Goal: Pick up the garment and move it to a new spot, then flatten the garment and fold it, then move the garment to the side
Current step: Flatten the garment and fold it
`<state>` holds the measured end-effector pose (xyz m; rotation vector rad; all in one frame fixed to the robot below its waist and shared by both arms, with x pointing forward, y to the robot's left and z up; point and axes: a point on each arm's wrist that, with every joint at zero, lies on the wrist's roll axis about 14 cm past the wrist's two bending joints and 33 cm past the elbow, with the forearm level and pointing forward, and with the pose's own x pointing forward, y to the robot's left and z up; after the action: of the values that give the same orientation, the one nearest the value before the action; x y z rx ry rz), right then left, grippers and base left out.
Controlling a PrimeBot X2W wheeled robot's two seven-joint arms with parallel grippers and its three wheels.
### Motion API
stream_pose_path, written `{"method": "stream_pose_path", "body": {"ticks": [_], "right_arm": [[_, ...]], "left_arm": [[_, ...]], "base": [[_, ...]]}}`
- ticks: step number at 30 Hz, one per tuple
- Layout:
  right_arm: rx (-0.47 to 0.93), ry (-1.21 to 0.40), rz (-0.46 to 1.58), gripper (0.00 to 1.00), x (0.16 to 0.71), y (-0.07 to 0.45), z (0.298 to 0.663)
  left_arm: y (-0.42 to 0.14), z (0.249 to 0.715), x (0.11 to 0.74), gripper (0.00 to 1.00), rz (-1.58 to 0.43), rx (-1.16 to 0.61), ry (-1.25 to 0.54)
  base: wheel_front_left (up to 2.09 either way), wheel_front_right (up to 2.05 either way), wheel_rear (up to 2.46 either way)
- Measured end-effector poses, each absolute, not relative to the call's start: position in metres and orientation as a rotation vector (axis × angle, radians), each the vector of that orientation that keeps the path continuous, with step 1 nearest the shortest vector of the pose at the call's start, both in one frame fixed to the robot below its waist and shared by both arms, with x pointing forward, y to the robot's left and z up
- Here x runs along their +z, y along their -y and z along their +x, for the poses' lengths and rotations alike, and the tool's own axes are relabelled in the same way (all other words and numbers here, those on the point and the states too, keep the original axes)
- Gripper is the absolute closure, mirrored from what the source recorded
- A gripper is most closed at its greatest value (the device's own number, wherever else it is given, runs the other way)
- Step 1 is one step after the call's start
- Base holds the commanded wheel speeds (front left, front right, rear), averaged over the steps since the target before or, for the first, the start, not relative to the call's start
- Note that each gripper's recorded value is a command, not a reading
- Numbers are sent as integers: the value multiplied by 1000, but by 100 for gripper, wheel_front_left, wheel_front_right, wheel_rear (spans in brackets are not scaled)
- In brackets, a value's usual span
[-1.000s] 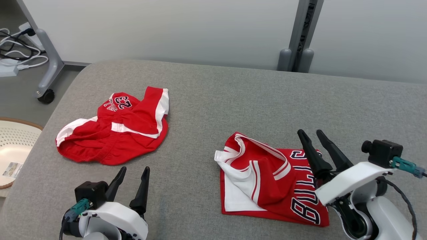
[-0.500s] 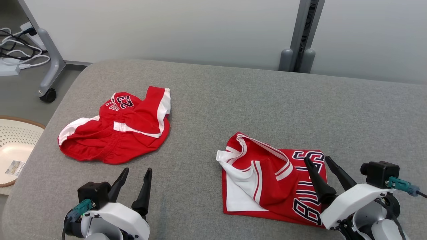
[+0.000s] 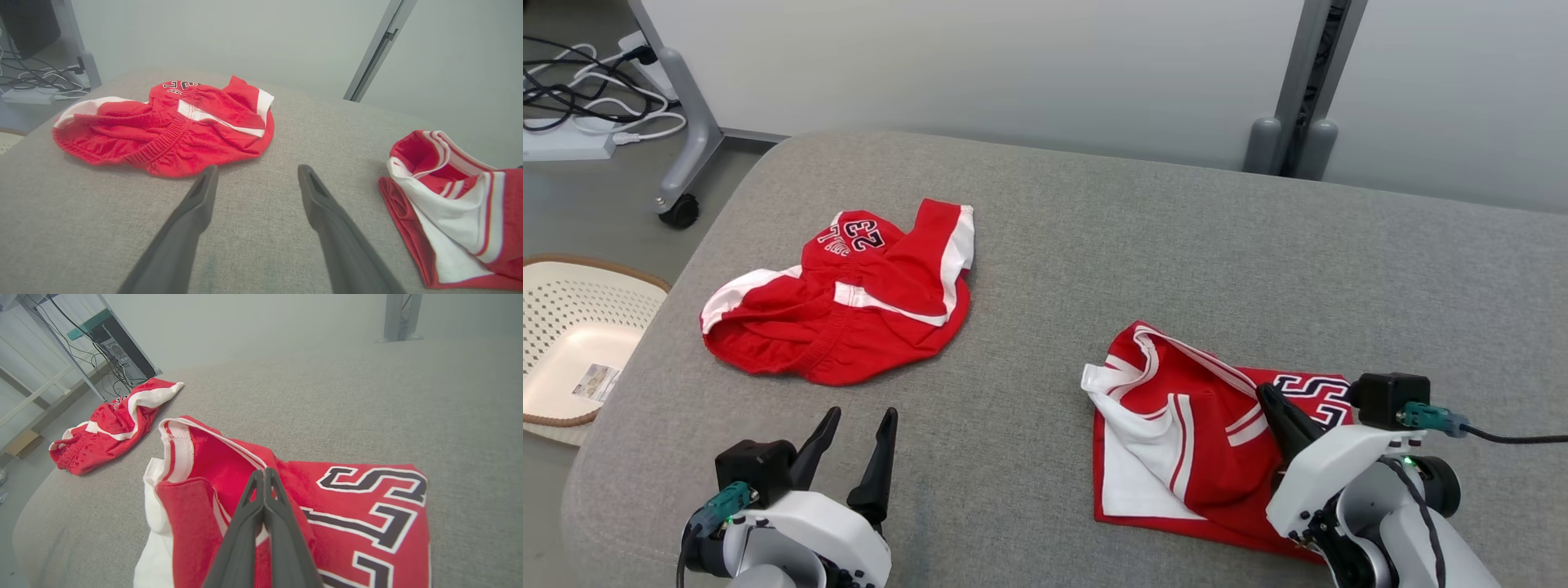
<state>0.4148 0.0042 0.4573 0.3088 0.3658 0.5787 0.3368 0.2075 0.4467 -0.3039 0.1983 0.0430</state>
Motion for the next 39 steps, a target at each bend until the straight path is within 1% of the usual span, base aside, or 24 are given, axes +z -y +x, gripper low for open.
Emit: {"method": "stream_pose_path", "body": {"ticks": [6, 10, 15, 16, 19, 21, 23, 24, 26, 27, 32, 34, 35, 37, 39], "right_arm": [[619, -479, 267, 100, 429, -26, 411], [694, -520, 252, 100, 421, -49, 398], [830, -520, 247, 100, 425, -86, 369], [912, -527, 240, 100, 426, -104, 346], [971, -549, 240, 100, 424, -115, 326], [994, -531, 240, 100, 427, -120, 321], [999, -508, 274, 100, 434, -123, 321], [983, -461, 287, 100, 444, -121, 332], [953, -430, 289, 100, 449, -114, 341], [911, -398, 283, 100, 453, -101, 354], [785, -296, 299, 100, 470, -60, 386], [744, -266, 320, 96, 476, -47, 392], [721, -257, 321, 90, 477, -38, 395], [671, -238, 330, 69, 480, -20, 400], [631, -222, 327, 51, 482, -4, 403]], "left_arm": [[-217, 331, 444, 0, -313, 79, -202], [-226, 327, 442, 0, -314, 109, -205], [-233, 323, 441, 0, -315, 133, -205], [-234, 322, 440, 0, -315, 137, -205], [-234, 322, 440, 0, -316, 137, -205], [-233, 323, 441, 0, -317, 132, -204], [-232, 324, 441, 0, -317, 129, -203], [-231, 327, 441, 0, -315, 121, -202], [-227, 329, 442, 0, -316, 111, -201], [-224, 331, 443, 0, -315, 101, -200], [-213, 340, 447, 0, -314, 63, -186], [-208, 345, 453, 0, -319, 39, -168], [-206, 347, 455, 0, -317, 30, -164], [-202, 351, 459, 0, -314, 14, -152], [-196, 354, 461, 0, -310, -5, -147]], "base": [[0, 0, 0], [0, 0, 0], [0, 0, 0], [0, 0, 0], [0, 0, 0], [0, 0, 0], [0, 0, 0], [0, 0, 0], [0, 0, 0], [0, 0, 0], [0, 0, 0], [0, 0, 0], [0, 0, 0], [0, 0, 0], [0, 0, 0]]}}
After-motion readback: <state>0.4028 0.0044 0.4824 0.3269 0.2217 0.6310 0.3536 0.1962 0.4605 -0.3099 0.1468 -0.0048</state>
